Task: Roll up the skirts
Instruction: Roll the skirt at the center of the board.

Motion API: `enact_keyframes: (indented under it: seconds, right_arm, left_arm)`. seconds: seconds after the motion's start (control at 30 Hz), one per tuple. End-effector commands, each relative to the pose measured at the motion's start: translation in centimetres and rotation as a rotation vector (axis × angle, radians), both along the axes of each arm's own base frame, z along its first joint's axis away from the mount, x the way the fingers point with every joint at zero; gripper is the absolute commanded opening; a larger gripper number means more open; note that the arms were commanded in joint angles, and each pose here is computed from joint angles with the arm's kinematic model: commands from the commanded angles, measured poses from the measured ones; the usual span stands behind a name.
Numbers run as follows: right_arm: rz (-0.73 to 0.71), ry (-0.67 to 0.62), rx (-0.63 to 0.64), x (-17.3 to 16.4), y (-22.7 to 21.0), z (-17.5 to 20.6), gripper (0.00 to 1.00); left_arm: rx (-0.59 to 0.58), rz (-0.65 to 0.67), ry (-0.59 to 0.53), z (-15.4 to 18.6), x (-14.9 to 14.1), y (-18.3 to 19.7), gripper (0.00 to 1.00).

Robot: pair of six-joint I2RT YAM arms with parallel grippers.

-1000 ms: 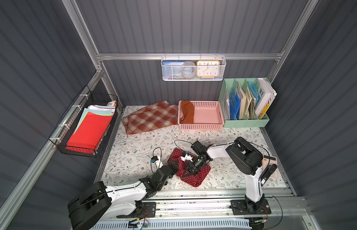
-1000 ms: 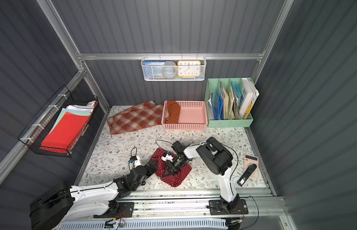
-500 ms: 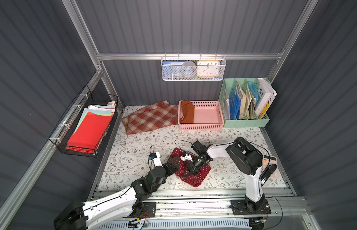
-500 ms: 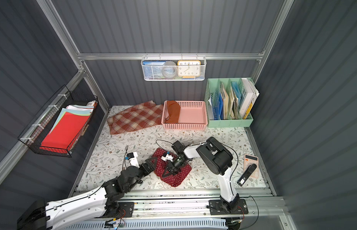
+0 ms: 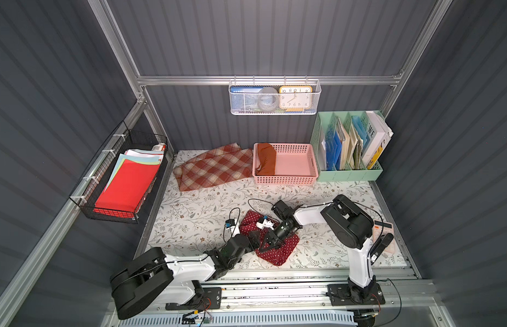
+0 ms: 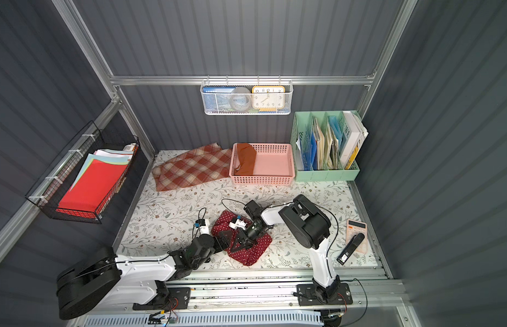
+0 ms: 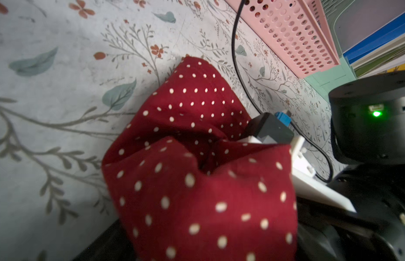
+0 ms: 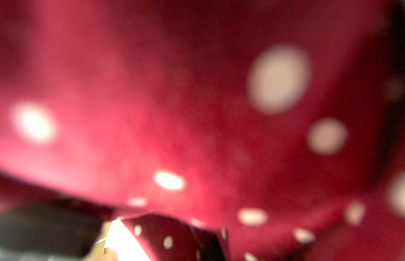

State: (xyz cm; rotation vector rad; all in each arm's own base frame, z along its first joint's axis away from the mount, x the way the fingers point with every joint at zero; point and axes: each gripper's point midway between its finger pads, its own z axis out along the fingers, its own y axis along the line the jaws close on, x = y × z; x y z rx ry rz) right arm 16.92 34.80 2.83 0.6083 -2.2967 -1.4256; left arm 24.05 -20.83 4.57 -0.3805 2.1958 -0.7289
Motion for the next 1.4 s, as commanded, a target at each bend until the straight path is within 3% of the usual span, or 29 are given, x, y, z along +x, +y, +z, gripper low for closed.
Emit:
enact_keyframes:
  seconds: [0.0, 0.07, 0.2, 0.33, 0.53, 0.63, 0.87, 1.0, 1.17, 1.27, 1.37]
  right_arm:
    - [-0.012, -0.008, -0.097, 0.0, -1.1, -2.1, 0.07]
    - [-0.012, -0.009, -0.102, -0.1, -1.2, -2.2, 0.07]
    - [-0.014, -0.016, -0.111, 0.0, -1.2, -2.3, 0.12]
    - [-0.023, -0.056, -0.129, 0.5, -1.3, -2.1, 0.25]
    - [-0.097, -0.253, -0.258, 2.8, -2.8, 0.1, 0.55]
    - [-0.145, -0.357, -0.318, 3.6, -4.3, 1.6, 0.62]
    - [-0.225, -0.644, -0.515, 4.1, -8.6, 4.8, 0.64]
    - [-0.203, -1.025, -0.675, 3.0, -11.1, 7.9, 0.64]
    - [-0.194, -1.346, -0.755, 0.2, -12.0, 11.9, 0.65]
    - [-0.225, -1.522, -0.664, -2.2, -11.2, 15.0, 0.68]
    - [-0.144, -1.642, -0.591, -4.6, -9.3, 15.4, 0.7]
  left_arm:
    - [0.024, 0.037, -0.07, 0.5, 1.4, -0.1, 0.79]
    - [0.038, 0.044, -0.077, 0.5, 1.7, -0.2, 0.69]
    - [0.058, 0.067, -0.077, 0.3, 1.8, 0.4, 0.34]
    - [0.075, 0.115, -0.055, 0.1, 1.4, 1.8, 0.0]
    - [0.149, 0.24, 0.062, -0.9, 0.2, 4.7, 0.0]
    - [0.156, 0.281, 0.115, -1.3, -0.6, 5.4, 0.0]
    - [0.201, 0.339, 0.17, -1.4, -1.5, 5.0, 0.0]
    - [0.191, 0.321, 0.208, -2.1, -1.3, 3.8, 0.0]
    - [0.194, 0.275, 0.228, -2.3, -0.7, 2.2, 0.0]
    - [0.192, 0.257, 0.247, -2.6, -0.6, 1.6, 0.0]
    - [0.205, 0.24, 0.261, -2.7, -0.5, 1.2, 0.0]
